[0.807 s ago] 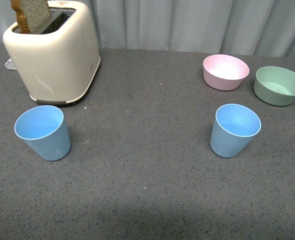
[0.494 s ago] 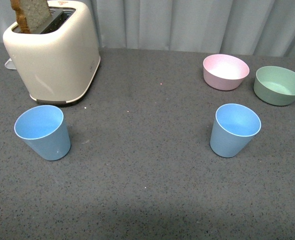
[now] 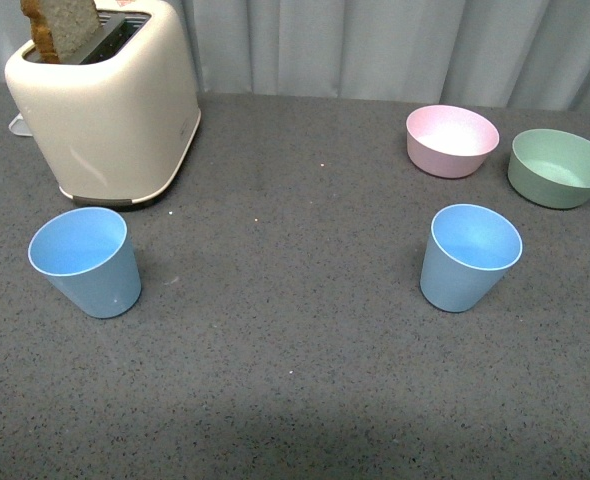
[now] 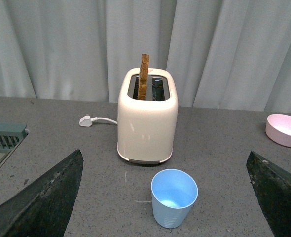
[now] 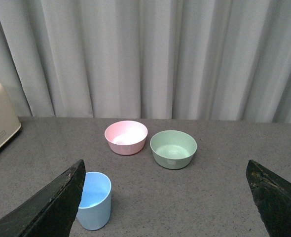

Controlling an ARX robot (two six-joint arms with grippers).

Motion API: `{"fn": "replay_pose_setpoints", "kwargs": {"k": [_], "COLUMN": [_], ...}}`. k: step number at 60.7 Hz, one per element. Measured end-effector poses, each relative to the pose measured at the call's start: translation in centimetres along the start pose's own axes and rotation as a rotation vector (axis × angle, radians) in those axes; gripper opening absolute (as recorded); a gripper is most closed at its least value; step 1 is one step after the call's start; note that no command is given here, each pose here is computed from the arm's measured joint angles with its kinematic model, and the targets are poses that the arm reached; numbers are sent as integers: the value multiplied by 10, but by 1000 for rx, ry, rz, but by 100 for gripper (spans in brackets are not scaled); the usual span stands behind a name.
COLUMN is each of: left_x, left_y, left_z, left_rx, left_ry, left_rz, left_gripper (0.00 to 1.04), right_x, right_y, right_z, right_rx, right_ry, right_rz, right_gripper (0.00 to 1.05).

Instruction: Stack blue cups with both arms

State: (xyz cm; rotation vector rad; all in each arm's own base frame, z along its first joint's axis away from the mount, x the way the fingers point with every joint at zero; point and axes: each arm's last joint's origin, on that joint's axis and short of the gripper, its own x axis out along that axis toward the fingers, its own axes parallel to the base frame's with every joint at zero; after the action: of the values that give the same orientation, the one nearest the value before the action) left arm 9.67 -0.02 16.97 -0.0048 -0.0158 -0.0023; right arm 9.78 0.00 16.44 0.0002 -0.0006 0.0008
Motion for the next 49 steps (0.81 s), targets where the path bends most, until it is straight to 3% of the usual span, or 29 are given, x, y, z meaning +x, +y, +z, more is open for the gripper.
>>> {"fn": "replay_pose_setpoints", "kwargs": {"k": [16, 21, 25, 39, 49], "left_x": [0, 4, 11, 53, 97], "left_y": [0, 0, 1, 9, 14], "left_z": [0, -5, -5, 6, -1], "left_rx": [-5, -92, -132, -242, -298], "left_ry": [13, 254, 307, 360, 455], "left_rz": [19, 251, 292, 243, 199], "left_gripper": [98, 98, 98, 98, 98], "right_x": [0, 0, 0, 0, 0], "right_y": [0, 0, 0, 0, 0], "right_z": [0, 0, 0, 0, 0], "right_rx": [0, 0, 0, 0, 0], "right_ry": [0, 0, 0, 0, 0], "right_rz": [0, -1, 0, 0, 0], "right_gripper": [95, 95, 95, 95, 95]}}
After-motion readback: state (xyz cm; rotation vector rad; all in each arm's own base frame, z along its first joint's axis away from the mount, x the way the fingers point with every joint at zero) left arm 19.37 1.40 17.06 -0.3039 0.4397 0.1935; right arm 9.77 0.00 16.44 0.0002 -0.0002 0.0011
